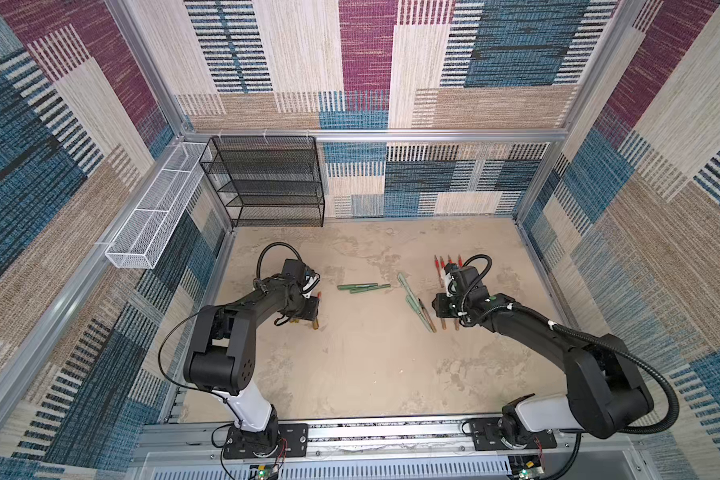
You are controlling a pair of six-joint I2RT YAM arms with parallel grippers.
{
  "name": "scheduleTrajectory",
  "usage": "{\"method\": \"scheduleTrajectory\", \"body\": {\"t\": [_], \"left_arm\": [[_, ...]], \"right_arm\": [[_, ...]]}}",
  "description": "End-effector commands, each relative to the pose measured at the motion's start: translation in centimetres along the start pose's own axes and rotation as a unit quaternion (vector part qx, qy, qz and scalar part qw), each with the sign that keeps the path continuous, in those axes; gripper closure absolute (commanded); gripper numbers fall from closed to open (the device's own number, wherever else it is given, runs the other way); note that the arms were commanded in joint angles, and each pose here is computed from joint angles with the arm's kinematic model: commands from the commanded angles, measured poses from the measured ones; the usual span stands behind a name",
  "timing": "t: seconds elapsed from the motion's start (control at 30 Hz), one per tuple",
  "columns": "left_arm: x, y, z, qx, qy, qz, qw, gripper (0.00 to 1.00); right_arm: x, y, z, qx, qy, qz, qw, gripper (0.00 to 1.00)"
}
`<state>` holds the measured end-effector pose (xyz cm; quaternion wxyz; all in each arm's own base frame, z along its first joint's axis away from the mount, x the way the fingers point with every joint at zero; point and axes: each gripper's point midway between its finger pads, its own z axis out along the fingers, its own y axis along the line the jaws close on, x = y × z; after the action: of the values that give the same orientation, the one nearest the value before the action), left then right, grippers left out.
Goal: Open the pen caps
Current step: 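Release the uncapped marker beside the other uncapped markers with the right gripper, then move the right gripper to a pale green marker and grasp it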
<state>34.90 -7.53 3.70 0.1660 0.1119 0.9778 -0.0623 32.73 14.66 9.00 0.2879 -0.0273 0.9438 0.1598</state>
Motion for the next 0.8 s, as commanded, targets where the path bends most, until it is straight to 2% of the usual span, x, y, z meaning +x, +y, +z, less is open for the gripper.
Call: {"method": "scheduleTrajectory", "body": {"t": [0.0,0.27,0.53,0.63,0.77], "left_arm": [[-0.8,0.0,-1.5,-0.006,-0.022,0.010,1.000,0.50],[-2.7,-1.3,-6.6,0.016,-0.109,0.017,0.994,0.44],[-3.4,-1.8,-11.0,0.042,-0.211,0.006,0.977,0.34],[-3.2,-1.5,-11.8,0.058,-0.219,-0.013,0.974,0.31],[-3.2,-0.5,-12.8,0.048,-0.231,-0.032,0.971,0.27]], "right_arm": [[-0.5,1.9,-0.6,-0.043,-0.008,-0.007,0.999,0.70],[1.0,3.3,2.4,-0.034,0.048,-0.035,0.998,0.70],[2.4,2.0,4.8,0.011,0.090,-0.031,0.995,0.69],[2.9,1.8,5.4,0.020,0.107,-0.030,0.994,0.69],[3.2,2.7,5.8,0.015,0.109,-0.047,0.993,0.69]]}}
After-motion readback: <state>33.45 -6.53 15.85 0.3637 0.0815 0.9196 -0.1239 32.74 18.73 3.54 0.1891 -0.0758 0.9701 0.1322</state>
